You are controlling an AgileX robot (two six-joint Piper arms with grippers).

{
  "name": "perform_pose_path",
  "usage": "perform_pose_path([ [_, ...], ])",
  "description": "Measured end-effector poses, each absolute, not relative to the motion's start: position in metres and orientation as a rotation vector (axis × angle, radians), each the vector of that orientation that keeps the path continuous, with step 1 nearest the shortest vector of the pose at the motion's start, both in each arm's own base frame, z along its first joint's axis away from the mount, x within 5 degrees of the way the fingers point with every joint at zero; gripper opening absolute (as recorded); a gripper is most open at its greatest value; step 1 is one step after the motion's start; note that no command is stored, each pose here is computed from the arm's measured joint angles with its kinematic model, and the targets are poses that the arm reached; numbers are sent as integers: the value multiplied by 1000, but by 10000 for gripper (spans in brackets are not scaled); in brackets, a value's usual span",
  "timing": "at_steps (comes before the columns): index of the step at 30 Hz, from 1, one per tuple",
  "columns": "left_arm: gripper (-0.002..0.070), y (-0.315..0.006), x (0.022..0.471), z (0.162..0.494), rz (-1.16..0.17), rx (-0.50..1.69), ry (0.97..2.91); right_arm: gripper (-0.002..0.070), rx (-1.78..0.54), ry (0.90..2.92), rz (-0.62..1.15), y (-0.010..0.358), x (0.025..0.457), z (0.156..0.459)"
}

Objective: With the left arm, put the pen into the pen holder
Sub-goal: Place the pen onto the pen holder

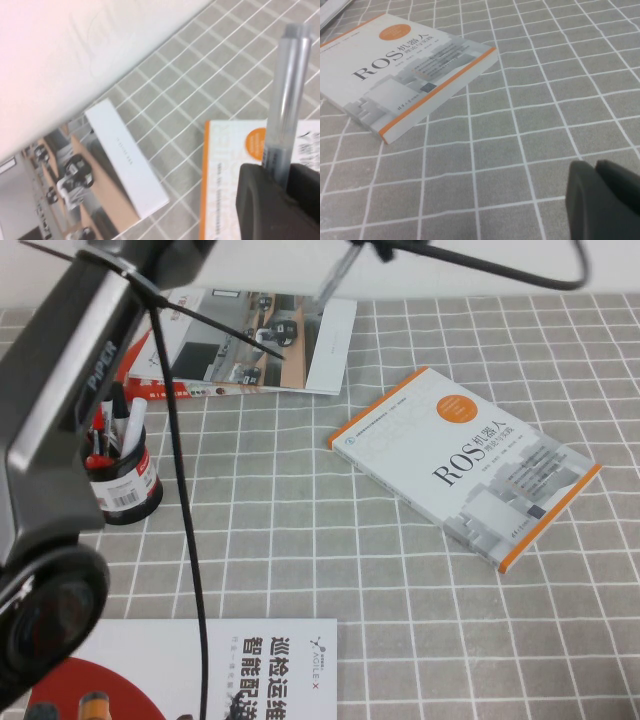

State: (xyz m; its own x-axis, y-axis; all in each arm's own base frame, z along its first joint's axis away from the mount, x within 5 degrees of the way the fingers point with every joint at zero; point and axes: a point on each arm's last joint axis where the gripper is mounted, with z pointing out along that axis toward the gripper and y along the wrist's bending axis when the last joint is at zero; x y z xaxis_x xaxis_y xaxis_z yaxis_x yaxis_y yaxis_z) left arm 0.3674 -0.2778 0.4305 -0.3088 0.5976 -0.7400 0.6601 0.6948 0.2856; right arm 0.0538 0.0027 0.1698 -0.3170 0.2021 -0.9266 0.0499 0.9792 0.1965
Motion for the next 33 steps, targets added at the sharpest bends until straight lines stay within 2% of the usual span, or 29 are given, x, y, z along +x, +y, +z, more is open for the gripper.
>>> perform_pose_path([
  [12, 50, -293, 342, 447, -109, 969, 1954, -15, 182, 1891, 154, 3, 54, 170],
  [33, 50, -261, 308, 500, -99, 891, 1816, -15, 182, 1891, 154, 3, 54, 170],
])
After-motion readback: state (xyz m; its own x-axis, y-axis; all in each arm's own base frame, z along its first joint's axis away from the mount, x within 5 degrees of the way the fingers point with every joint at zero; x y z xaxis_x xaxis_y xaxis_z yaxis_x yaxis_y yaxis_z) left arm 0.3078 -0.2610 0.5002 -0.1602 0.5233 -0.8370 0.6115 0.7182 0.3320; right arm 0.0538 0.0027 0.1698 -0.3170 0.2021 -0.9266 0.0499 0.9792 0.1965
